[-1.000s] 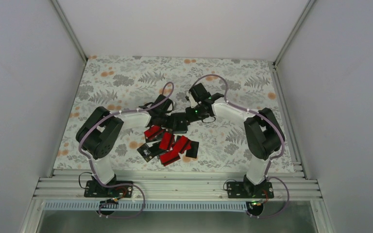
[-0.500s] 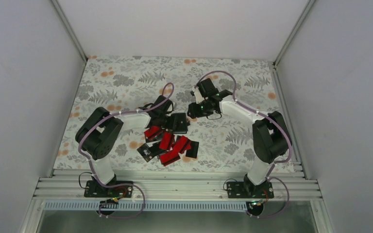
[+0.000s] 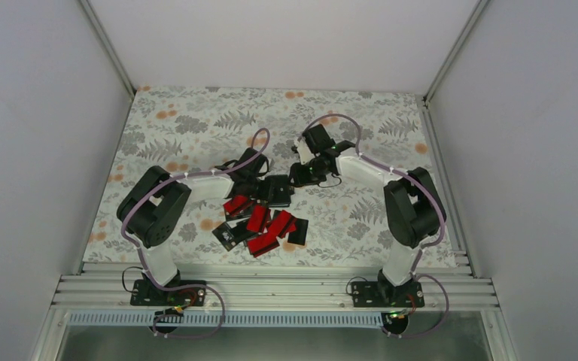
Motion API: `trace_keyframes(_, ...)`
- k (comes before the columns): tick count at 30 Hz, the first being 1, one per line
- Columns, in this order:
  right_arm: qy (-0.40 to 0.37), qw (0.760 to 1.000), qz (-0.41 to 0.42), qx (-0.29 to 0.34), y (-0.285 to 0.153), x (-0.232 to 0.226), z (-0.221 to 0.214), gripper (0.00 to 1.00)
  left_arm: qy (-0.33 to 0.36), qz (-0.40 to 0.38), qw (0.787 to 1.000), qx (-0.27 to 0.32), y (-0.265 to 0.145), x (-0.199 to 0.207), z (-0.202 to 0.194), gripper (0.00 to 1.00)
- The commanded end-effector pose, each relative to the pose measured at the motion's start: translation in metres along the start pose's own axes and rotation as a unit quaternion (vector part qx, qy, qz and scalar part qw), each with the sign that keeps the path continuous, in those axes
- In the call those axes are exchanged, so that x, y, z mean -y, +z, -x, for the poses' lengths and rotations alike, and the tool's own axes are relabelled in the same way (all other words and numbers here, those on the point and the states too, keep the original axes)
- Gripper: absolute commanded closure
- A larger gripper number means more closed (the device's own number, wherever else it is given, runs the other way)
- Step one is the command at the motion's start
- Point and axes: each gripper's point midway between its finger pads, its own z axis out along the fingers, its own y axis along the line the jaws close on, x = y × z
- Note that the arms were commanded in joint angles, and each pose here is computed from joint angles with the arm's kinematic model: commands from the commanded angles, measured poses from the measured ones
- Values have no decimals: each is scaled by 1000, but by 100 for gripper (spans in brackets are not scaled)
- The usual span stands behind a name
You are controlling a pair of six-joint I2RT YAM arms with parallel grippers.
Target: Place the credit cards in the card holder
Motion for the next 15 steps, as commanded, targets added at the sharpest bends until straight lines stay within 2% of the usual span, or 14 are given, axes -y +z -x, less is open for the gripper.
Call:
trace_keyframes(1,-7,1000,5,-19,10,-1,-8,65,-4,20,999,-51,5,-9,-32,60)
trace_keyframes(15,-26,998,-45,-36,21,2,-11,68,-2,19,998,-53,9,-9,-34,61)
